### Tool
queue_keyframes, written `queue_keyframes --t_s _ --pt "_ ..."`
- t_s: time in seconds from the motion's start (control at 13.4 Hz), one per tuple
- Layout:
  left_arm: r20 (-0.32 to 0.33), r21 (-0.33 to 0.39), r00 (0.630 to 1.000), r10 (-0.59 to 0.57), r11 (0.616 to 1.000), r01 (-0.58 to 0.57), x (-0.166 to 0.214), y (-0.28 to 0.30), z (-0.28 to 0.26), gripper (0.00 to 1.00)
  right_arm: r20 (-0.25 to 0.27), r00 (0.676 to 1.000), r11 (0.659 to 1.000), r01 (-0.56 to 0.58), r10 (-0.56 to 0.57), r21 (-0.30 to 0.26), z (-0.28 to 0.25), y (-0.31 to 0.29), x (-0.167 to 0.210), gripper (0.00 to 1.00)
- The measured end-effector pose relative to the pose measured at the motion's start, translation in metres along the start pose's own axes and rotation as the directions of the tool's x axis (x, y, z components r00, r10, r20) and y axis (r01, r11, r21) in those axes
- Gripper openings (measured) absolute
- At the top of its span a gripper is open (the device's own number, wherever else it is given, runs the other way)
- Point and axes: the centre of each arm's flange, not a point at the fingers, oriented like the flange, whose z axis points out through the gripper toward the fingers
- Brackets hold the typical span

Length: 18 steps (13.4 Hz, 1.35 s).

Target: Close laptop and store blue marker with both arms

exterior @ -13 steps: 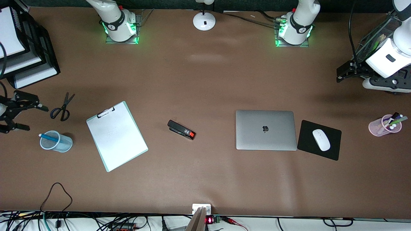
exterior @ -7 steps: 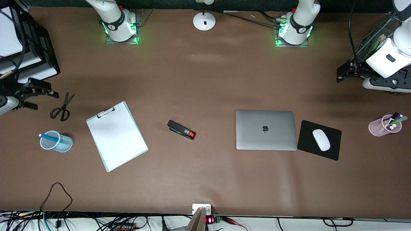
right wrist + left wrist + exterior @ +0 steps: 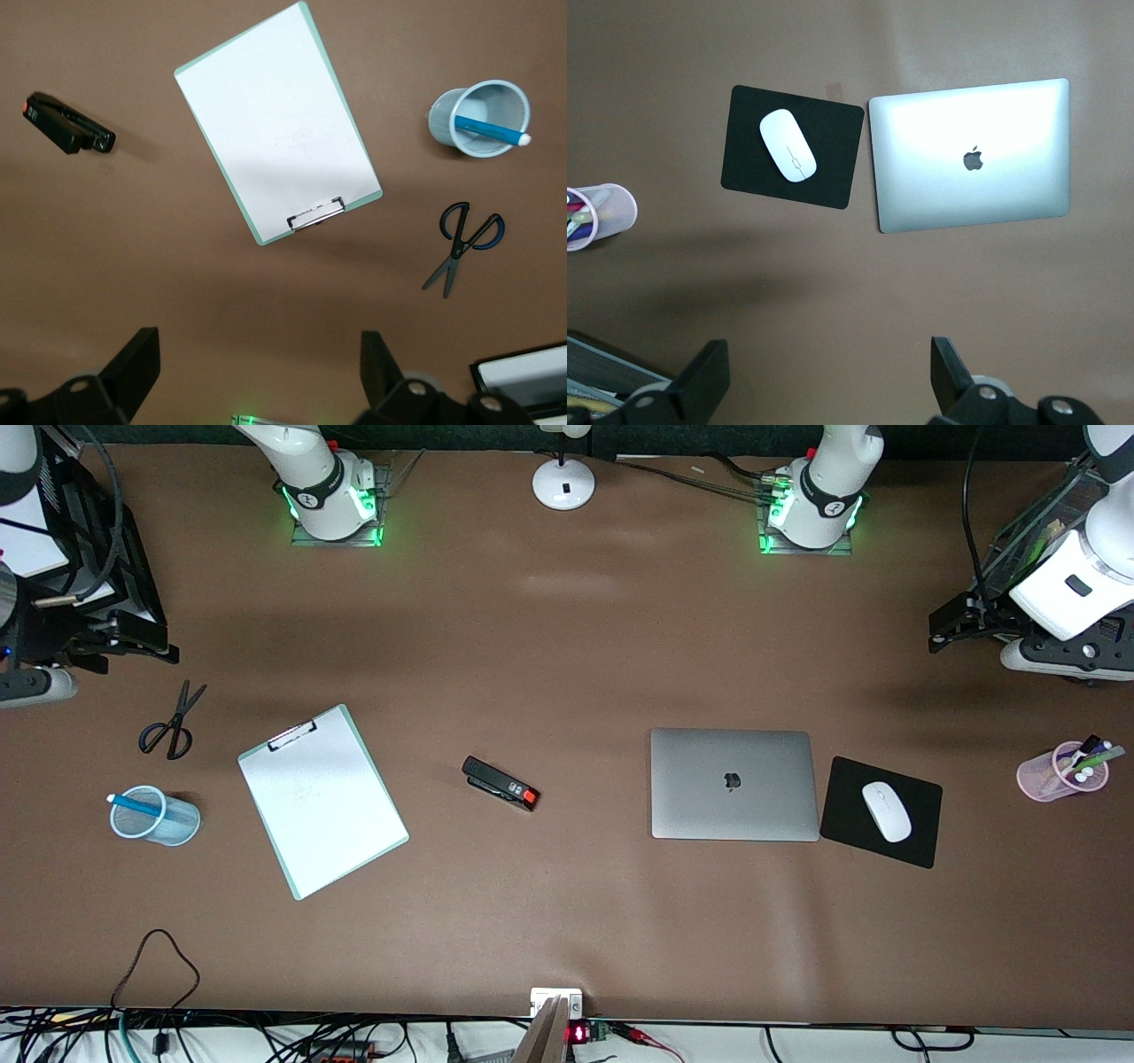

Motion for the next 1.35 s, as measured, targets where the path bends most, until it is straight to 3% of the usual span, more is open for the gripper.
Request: queue_keyframes --t_s 0.52,0.82,1.35 --pt "0.0 0.0 1.0 0.0 1.0 0.0 0.0 0.0 0.0 1.0 -0.039 0.993 0.994 -0.11 0.11 -0.009 -0.02 0.052 -0.016 1.0" --pt "0.003 0.0 1.0 0.0 1.0 0.0 0.0 0.0 0.0 1.0 -0.058 0.992 0.992 -0.115 0.112 -0.044 -0.015 0.053 -0.016 1.0" --pt "0.011 -0.001 1.0 0.0 1.0 0.0 -0.001 0.0 0.001 1.0 -0.079 0.991 0.992 -0.112 0.107 -0.052 -0.026 0.052 -0.04 1.0"
